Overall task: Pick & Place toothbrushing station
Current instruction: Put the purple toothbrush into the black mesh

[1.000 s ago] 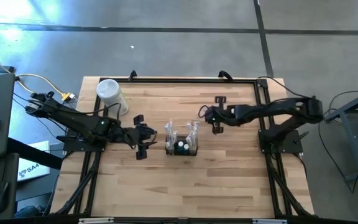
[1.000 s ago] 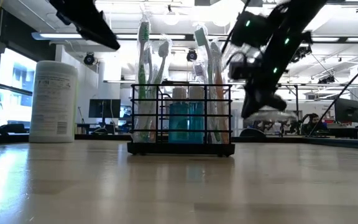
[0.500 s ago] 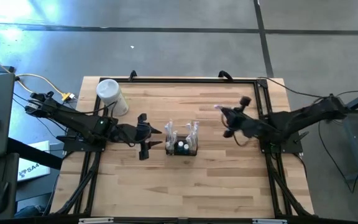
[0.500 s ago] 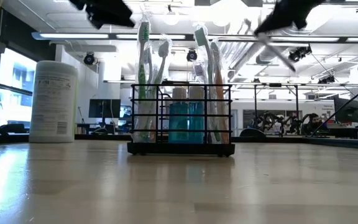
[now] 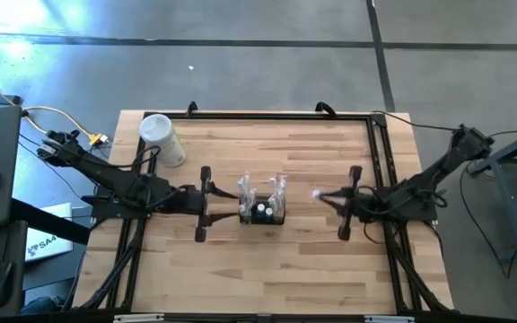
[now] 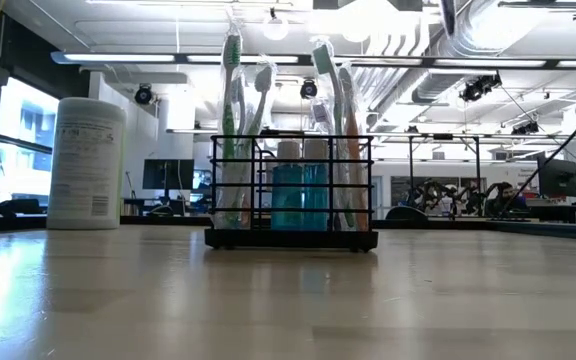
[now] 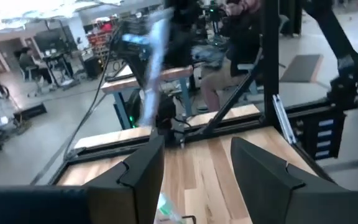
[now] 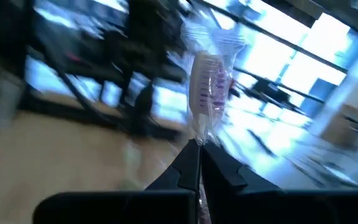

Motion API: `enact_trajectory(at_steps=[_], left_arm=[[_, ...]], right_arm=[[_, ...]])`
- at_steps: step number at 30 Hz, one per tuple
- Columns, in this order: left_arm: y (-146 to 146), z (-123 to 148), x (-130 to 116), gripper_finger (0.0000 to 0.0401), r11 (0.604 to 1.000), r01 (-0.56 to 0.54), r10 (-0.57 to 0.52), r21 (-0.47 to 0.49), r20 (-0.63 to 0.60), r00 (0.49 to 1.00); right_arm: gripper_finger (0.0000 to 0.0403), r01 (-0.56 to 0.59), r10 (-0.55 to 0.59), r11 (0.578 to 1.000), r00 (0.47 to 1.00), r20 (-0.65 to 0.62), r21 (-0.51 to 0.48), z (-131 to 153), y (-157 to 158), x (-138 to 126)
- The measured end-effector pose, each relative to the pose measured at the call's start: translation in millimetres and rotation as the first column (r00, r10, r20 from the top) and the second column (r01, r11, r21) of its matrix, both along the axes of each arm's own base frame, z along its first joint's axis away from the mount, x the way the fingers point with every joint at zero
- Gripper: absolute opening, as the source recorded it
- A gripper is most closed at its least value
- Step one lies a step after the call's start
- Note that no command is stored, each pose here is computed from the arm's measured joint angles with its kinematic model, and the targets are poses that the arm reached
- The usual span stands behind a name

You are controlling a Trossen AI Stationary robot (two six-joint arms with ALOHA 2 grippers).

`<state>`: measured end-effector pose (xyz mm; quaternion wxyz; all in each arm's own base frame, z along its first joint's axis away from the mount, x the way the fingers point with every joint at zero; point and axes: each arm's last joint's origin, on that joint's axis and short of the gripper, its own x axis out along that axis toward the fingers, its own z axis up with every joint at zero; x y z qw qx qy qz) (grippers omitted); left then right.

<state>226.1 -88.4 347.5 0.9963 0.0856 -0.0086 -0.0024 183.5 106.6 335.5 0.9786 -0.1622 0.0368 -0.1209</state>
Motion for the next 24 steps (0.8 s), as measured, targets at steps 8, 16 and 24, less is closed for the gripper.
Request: enact_trajectory(at_steps=[8,16,24], left_arm=[[0,1,0,0.0182,0.999,0.018,-0.018,-0.033,0.015,1.000],[-8,-5,16,0.0194,0.999,0.038,-0.036,-0.036,0.048,0.998],[-16,-15,36,0.0286,1.000,0.018,-0.018,-0.005,0.082,0.996]], right_arm=[[0.0003,-0.160,0.160,0.987,0.983,0.093,-0.008,-6,19,32],[0.0003,-0.178,0.180,0.983,0.980,0.082,-0.040,-25,14,65],[0.0003,-0.172,0.175,0.984,0.980,0.096,-0.039,-36,5,85]])
